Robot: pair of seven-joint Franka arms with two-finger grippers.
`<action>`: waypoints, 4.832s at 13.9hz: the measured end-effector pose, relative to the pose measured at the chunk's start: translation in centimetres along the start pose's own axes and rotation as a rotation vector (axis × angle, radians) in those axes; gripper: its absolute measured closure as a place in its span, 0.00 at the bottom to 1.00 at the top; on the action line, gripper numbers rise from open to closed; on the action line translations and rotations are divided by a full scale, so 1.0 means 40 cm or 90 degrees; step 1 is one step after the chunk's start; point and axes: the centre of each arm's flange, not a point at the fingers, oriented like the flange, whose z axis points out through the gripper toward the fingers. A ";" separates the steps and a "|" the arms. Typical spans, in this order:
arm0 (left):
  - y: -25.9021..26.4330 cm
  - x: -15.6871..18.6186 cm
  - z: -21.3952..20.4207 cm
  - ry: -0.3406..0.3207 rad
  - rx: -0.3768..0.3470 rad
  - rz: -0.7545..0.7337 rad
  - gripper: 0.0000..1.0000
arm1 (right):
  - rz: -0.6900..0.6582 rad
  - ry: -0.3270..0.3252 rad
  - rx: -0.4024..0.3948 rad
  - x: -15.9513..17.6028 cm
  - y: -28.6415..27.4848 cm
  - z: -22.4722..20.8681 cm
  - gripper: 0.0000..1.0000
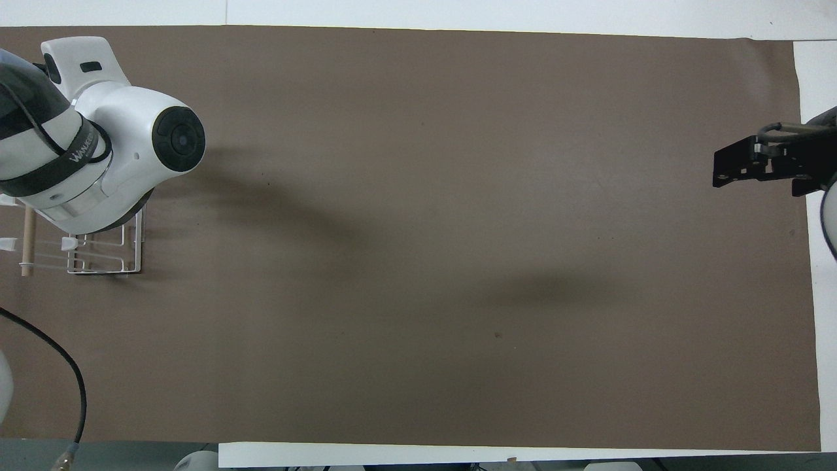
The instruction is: Hang cup on cup holder
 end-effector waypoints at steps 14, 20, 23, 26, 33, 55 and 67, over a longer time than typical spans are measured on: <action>-0.038 -0.137 -0.049 0.025 0.053 0.004 0.18 | -0.017 -0.047 -0.004 -0.027 0.080 -0.026 0.00; -0.039 -0.138 -0.013 0.000 0.030 -0.024 0.18 | -0.022 -0.048 -0.004 -0.028 0.076 -0.025 0.00; -0.043 -0.150 -0.004 -0.008 0.026 -0.021 0.18 | -0.022 -0.048 -0.004 -0.028 0.076 -0.025 0.00; -0.060 -0.198 0.014 -0.027 0.021 -0.013 0.18 | -0.022 -0.049 -0.004 -0.028 0.076 -0.024 0.00; -0.068 -0.207 0.021 -0.037 0.022 -0.010 0.00 | -0.022 -0.049 -0.004 -0.028 0.076 -0.024 0.00; -0.195 0.331 -0.072 -0.670 -0.157 0.357 0.00 | -0.022 -0.049 -0.004 -0.028 0.076 -0.024 0.00; -0.223 0.473 -0.124 -0.647 -0.473 0.556 0.00 | -0.022 -0.049 -0.004 -0.028 0.076 -0.024 0.00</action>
